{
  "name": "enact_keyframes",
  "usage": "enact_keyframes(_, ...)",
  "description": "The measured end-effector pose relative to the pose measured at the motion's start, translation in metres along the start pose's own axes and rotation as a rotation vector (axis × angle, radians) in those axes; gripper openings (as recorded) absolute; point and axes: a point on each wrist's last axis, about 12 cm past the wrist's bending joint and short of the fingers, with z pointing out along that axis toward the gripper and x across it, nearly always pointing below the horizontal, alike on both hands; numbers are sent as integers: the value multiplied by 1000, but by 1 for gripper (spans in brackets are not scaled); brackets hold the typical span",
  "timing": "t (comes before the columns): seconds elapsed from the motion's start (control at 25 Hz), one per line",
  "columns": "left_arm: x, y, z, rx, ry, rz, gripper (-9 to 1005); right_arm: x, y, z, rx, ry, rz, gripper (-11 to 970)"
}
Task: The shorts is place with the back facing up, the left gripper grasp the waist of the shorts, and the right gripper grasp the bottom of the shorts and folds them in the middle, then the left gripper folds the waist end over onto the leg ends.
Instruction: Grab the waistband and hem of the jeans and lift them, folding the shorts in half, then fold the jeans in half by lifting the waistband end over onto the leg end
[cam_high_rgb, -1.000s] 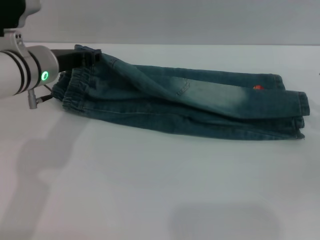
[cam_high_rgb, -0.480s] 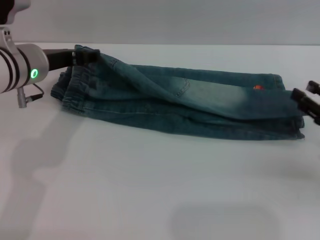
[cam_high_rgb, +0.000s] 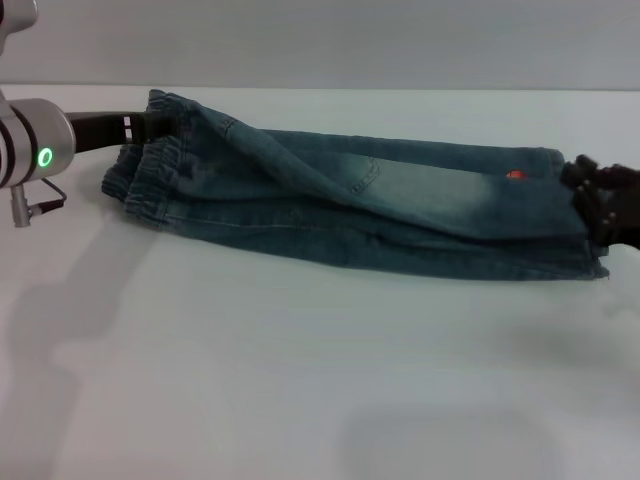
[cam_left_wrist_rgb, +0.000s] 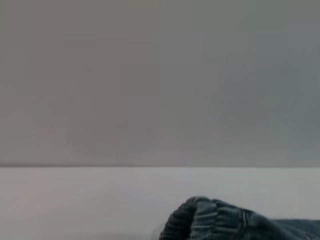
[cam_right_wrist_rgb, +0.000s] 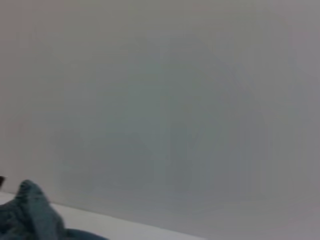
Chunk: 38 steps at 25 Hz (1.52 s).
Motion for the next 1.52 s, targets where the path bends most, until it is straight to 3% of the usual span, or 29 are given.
enact_keyframes(0.24, 3, 2, 3, -15, 37, 16, 845, 6, 17, 13, -86, 25, -46, 75)
enact_keyframes(0.48, 7, 8, 4, -31, 59, -1, 843, 10, 27, 13, -134, 37, -46, -3)
enact_keyframes(1.52, 21, 21, 22, -60, 148, -43, 835, 13, 32, 3, -163, 19, -63, -1)
